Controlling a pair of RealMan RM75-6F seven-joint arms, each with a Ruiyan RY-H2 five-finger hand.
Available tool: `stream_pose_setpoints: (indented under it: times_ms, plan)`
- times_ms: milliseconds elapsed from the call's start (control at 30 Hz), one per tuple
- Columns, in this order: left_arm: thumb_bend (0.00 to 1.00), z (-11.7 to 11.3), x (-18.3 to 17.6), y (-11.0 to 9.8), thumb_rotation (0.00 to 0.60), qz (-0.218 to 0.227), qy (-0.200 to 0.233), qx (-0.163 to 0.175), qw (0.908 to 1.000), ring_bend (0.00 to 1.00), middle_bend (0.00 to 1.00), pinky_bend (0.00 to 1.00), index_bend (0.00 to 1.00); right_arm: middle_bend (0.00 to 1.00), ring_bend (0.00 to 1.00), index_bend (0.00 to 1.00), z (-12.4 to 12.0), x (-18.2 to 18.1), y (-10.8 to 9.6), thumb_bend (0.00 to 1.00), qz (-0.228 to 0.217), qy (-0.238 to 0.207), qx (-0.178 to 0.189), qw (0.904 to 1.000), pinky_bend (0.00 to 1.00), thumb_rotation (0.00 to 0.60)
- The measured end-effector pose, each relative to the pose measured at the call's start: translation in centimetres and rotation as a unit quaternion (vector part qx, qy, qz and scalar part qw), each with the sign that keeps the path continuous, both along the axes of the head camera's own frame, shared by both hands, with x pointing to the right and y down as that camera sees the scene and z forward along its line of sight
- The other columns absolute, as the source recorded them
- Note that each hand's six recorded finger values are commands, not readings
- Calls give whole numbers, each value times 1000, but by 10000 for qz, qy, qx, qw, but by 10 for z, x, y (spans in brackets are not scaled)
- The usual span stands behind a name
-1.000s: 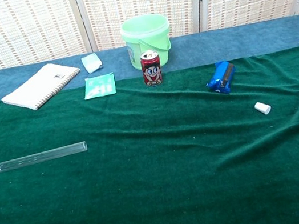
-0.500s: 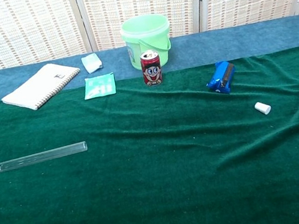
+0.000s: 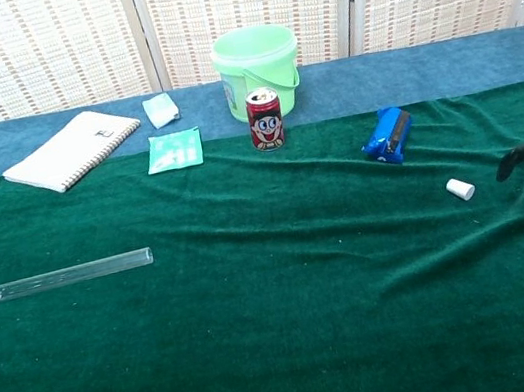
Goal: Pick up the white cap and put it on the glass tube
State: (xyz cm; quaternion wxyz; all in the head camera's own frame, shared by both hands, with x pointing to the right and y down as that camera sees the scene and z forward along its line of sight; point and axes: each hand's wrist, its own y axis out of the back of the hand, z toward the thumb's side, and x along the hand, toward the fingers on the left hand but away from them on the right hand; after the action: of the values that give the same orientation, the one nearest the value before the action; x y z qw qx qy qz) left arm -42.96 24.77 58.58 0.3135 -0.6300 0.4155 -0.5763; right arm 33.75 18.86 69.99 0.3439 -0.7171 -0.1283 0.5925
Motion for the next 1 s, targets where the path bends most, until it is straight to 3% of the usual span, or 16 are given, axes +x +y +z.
stream_pose_setpoints:
  times_ms: [500,1000]
  plan:
    - [441,2,-1,0,600,-16,11,-27,10000,203,217,0,372,935,1000,194,19,-22,-4,860,-177,-42,-139,9997,1000,600]
    - [440,5,-5,3,600,-49,-4,-62,10000,204,217,0,372,935,1000,194,14,-34,-24,860,-183,-87,64,9998,1000,600]
